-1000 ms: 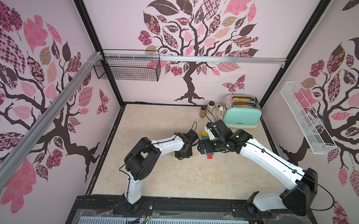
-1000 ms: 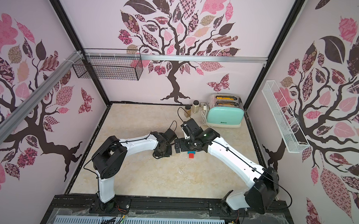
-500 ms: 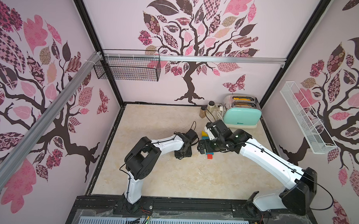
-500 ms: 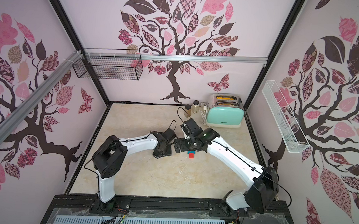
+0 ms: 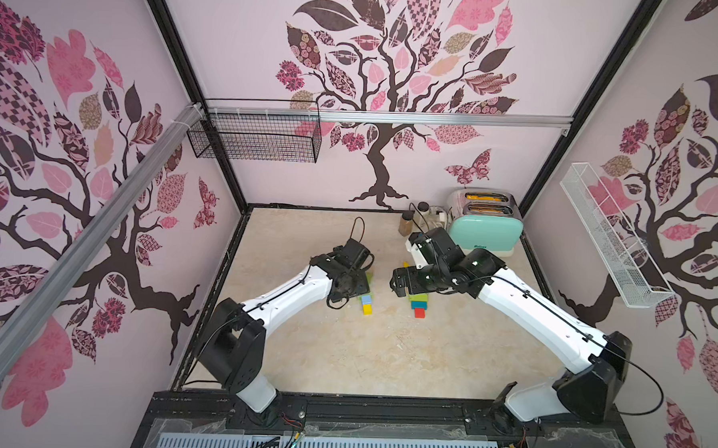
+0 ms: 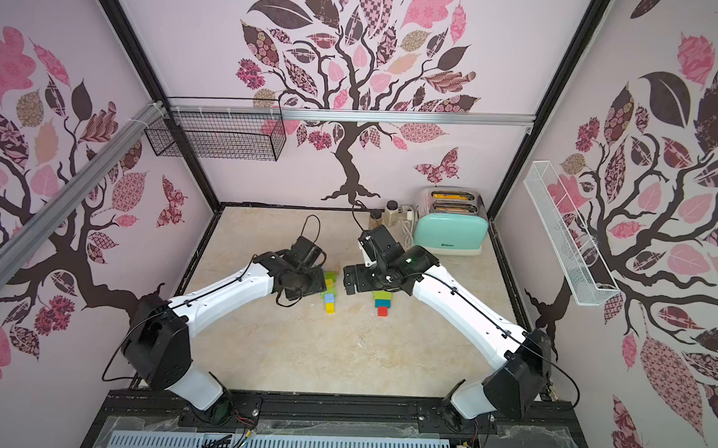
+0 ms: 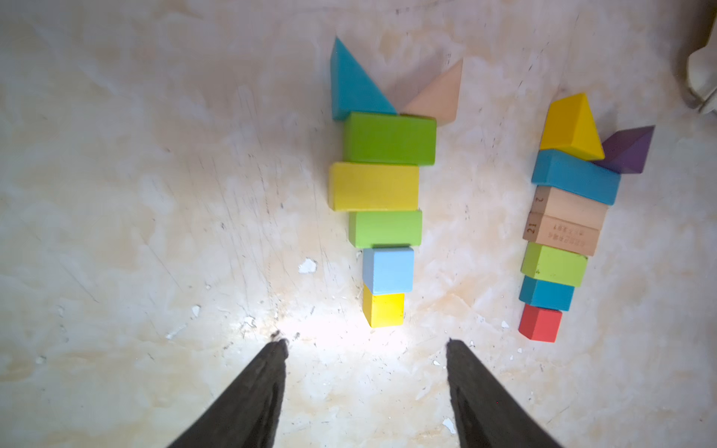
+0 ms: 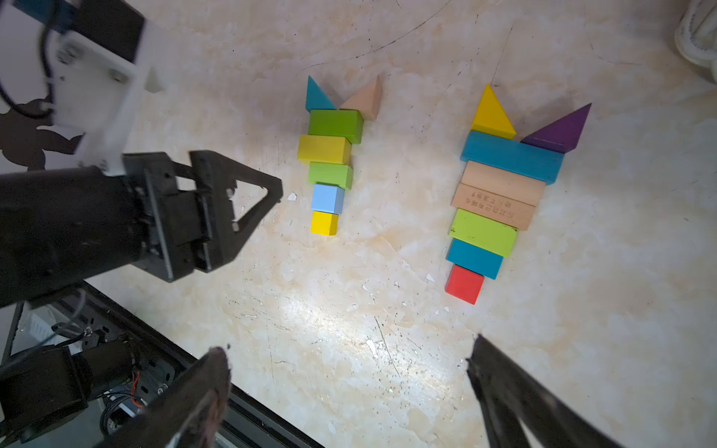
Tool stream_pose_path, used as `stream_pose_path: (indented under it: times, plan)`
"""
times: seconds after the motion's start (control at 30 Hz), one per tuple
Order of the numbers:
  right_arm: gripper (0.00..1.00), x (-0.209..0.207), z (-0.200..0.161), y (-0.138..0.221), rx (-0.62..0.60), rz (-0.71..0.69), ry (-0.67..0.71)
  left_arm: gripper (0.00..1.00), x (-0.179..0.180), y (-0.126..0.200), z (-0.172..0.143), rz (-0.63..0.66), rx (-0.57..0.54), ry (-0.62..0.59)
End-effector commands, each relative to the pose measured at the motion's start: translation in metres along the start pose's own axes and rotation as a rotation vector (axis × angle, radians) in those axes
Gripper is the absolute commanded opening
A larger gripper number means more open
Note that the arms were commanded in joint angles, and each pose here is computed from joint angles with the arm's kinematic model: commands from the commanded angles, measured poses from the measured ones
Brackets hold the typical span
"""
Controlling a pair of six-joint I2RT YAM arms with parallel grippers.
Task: Assemble a carrot with building blocks
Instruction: Adjust the building block at the center of the board.
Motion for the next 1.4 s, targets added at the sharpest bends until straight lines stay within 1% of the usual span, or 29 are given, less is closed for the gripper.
stream_pose_path:
  times: [0.0,0.03,0.17,0.3,0.4,0.53,0.7,0.97,1.1,1.2,1.27,1.37]
  plan:
    - [0.95,0.005,0.015,-0.009,-0.016,0.011,0.002,0.55,0.014,-0.013,0.003,0.012,0.036,0.016]
    - [0.92,0.006,0.019,-0.015,-0.015,0.006,-0.005,0.48,0.016,-0.018,0.005,0.011,0.038,0.021]
    - [0.79,0.007,0.035,-0.041,-0.004,-0.004,-0.026,0.33,0.024,-0.044,0.011,0.014,0.075,0.042]
    - [0.67,0.002,0.049,-0.073,0.017,-0.017,-0.062,0.28,0.030,-0.070,0.010,0.030,0.113,0.045]
    - [0.62,-0.003,0.053,-0.098,0.047,-0.029,-0.080,0.28,0.033,-0.087,0.007,0.040,0.128,0.052]
    - [0.62,-0.005,0.057,-0.121,0.078,-0.044,-0.085,0.28,0.033,-0.101,0.007,0.042,0.145,0.050]
    - [0.63,-0.008,0.055,-0.137,0.113,-0.050,-0.093,0.28,0.032,-0.108,0.010,0.046,0.154,0.034]
    - [0.64,-0.012,0.048,-0.151,0.150,-0.051,-0.104,0.29,0.034,-0.092,0.011,0.054,0.137,0.015]
    - [0.73,-0.014,0.048,-0.158,0.158,-0.054,-0.106,0.29,0.035,-0.080,0.012,0.059,0.114,0.008]
    - [0.71,-0.015,0.047,-0.162,0.154,-0.068,-0.107,0.30,0.039,-0.076,0.016,0.081,0.089,0.003]
    - [0.69,-0.015,0.048,-0.164,0.149,-0.073,-0.109,0.30,0.045,-0.081,0.018,0.090,0.096,0.015]
    - [0.68,-0.016,0.048,-0.167,0.153,-0.078,-0.113,0.31,0.050,-0.093,0.021,0.093,0.113,0.021]
Point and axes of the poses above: each gripper's point midway between its finger pads, its own y axis back along the fingers, its own x axis along the line the jaws close on, z = x × y, the point moved 8 cm from there along y, back along the fingers, and after that the axes turned 11 degrees about -y, right-handed, at the moved point
